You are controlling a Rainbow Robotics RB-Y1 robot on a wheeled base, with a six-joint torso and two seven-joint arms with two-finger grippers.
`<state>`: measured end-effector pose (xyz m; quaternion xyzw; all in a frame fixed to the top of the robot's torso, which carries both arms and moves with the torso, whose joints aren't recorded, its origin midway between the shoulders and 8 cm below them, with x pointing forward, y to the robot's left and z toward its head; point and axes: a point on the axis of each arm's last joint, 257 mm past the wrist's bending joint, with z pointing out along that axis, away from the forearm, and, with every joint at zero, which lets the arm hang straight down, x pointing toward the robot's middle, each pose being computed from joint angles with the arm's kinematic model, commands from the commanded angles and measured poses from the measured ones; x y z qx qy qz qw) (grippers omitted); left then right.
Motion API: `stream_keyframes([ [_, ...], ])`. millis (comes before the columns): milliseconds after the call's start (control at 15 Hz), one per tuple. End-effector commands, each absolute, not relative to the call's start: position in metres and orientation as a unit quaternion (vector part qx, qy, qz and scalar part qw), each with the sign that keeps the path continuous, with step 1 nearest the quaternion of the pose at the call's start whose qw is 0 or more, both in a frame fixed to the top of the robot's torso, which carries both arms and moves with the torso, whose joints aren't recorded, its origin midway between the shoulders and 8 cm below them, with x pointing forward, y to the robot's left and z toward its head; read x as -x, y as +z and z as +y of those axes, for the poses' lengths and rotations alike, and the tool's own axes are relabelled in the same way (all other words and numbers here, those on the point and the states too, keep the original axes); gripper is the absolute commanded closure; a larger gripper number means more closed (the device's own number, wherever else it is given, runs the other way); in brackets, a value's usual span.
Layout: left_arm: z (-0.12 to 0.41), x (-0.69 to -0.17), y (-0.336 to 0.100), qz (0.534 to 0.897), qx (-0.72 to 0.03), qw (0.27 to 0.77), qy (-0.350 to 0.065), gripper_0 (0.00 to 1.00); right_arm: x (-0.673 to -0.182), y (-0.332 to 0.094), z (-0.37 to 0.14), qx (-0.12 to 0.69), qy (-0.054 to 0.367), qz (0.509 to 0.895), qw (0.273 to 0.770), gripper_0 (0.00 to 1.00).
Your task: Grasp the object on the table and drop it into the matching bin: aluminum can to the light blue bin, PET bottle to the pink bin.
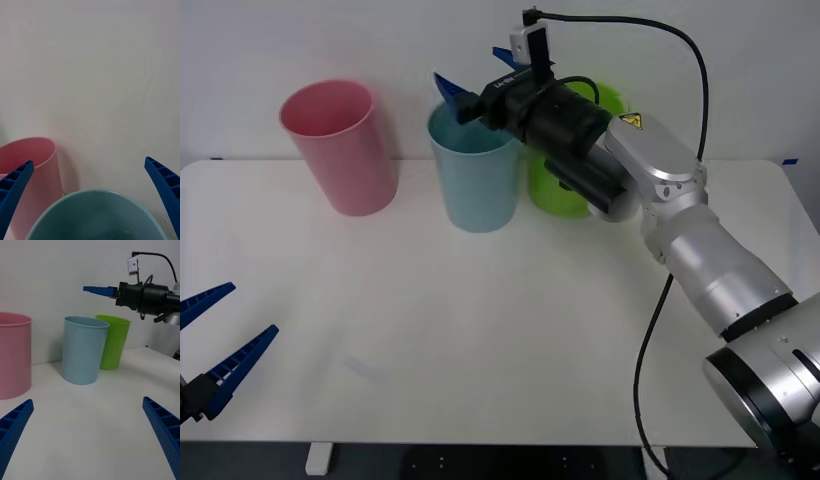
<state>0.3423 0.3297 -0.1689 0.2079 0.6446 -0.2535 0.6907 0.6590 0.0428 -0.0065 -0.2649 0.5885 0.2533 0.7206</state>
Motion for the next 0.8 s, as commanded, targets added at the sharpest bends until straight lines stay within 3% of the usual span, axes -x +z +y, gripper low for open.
stream_keyframes([
  [67, 0.330, -0.342, -0.169, 0.645, -0.208, 0.691, -0.253, 0.00, -0.635, -0.010, 0.027, 0.279, 0.268, 0.576, 0.721, 0.00],
  [333, 0.330, -0.342, -0.169, 0.645, -0.208, 0.691, -0.253, 0.00, -0.586, -0.014, -0.019, 0.301, 0.282, 0.558, 0.720, 0.00],
  [800, 0.330, -0.342, -0.169, 0.645, -0.208, 0.691, -0.253, 0.00, -0.532, -0.060, -0.101, 0.333, 0.297, 0.567, 0.692, 0.00],
])
